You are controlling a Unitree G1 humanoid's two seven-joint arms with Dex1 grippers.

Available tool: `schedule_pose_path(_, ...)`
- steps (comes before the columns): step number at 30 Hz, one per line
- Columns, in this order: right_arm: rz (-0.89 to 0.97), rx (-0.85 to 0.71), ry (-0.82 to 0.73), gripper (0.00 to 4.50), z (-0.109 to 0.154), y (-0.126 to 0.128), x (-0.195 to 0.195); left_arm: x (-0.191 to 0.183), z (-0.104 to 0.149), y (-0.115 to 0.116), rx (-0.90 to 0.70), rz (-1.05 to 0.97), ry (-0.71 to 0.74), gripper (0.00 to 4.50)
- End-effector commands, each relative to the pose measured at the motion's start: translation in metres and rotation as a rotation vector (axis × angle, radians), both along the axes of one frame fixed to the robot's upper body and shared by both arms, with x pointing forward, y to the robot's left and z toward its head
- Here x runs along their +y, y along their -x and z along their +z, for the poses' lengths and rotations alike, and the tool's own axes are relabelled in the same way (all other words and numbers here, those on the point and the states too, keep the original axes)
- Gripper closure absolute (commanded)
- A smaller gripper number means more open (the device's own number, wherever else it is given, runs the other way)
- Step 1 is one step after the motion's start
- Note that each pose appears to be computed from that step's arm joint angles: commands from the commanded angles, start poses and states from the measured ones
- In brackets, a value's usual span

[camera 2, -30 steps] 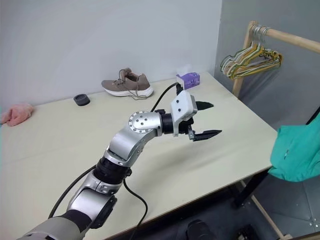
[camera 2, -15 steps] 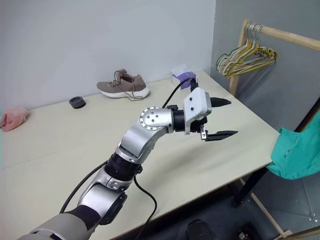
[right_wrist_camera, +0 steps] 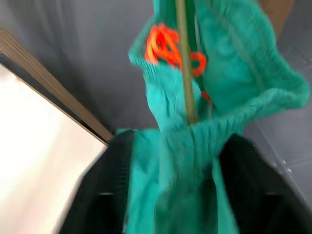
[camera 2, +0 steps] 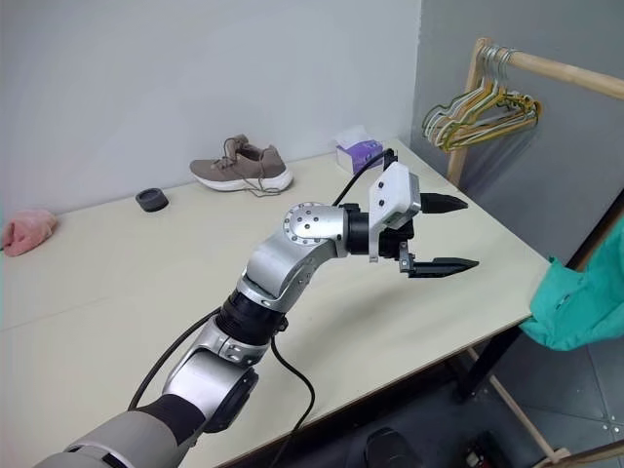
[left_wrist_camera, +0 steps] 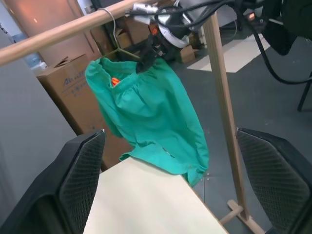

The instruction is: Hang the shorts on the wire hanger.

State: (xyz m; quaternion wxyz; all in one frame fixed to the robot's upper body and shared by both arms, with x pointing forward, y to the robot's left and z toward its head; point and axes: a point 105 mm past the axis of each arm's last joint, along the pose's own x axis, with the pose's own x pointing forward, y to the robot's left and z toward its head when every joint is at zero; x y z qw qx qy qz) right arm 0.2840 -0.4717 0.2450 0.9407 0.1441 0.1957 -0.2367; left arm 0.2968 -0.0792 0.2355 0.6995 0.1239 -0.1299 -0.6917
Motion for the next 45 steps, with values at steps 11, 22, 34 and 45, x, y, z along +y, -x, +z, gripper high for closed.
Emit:
schedule_pose_path(11,0.106,-0.337,0.536,0.03,0.094,-0.011,0.050,0.011,0.006,-0.010,-0.039,0.054,0.015,0.00)
schedule_pose_path(22,0.900,-0.577,0.607,0.03,0.023,-0.058,0.265,0.118,-0.033,-0.077,0.040,0.690,0.025,0.00)
schedule_pose_path(34,0.989,-0.532,0.329,0.03,-0.105,-0.090,0.357,0.315,-0.115,-0.033,0.175,1.591,0.091,0.00)
schedule_pose_path(45,1.017,-0.528,0.280,0.03,-0.124,-0.096,0.371,0.312,-0.112,-0.036,0.205,1.546,0.141,0.00)
